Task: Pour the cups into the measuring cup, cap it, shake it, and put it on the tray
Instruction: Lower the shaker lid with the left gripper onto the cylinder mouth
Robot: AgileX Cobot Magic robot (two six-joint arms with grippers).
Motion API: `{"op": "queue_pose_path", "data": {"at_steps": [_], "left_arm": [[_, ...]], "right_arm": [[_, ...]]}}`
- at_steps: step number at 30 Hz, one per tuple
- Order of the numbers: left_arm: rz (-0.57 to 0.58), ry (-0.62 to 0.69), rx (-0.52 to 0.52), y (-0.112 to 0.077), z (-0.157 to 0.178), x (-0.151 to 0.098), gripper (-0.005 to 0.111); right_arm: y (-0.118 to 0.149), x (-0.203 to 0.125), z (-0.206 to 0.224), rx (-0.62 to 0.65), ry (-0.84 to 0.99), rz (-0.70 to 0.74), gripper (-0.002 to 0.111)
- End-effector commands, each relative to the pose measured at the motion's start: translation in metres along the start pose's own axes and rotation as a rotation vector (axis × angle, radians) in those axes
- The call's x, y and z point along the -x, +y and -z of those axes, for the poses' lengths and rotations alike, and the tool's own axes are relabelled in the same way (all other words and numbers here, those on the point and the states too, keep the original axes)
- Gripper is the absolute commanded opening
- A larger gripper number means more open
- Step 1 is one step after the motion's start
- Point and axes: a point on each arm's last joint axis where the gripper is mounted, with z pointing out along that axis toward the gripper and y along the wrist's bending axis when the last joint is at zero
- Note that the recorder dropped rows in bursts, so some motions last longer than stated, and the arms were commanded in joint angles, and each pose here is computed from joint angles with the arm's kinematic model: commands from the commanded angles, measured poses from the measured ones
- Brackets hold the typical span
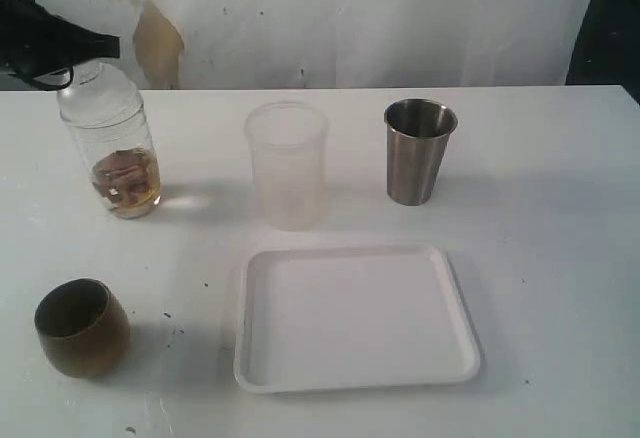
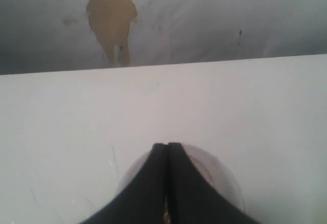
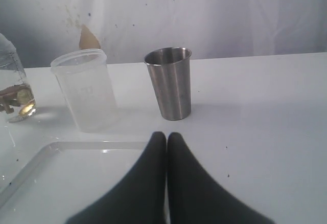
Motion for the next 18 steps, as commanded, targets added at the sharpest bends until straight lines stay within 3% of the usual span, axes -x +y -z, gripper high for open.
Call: {"op": "queue_pose_path", "data": {"at_steps": [1, 7, 18], "left_arm": [[0.008, -0.062, -0.002, -0.001, 0.011, 0.014, 0.000], [0.026, -0.073, -0.006, -0.002, 0.016, 0.019, 0.000], [0.056, -0.019, -0.015, -0.004, -0.002, 0.006, 0.000]], "right_arm": [[0.000, -0.002, 0.000, -0.002, -0.001, -0.004, 0.000], [0.000, -0.002, 0.000, -0.002, -0.001, -0.004, 0.000], [0.000, -0.002, 0.000, -0.002, -0.001, -0.004, 0.000]]}}
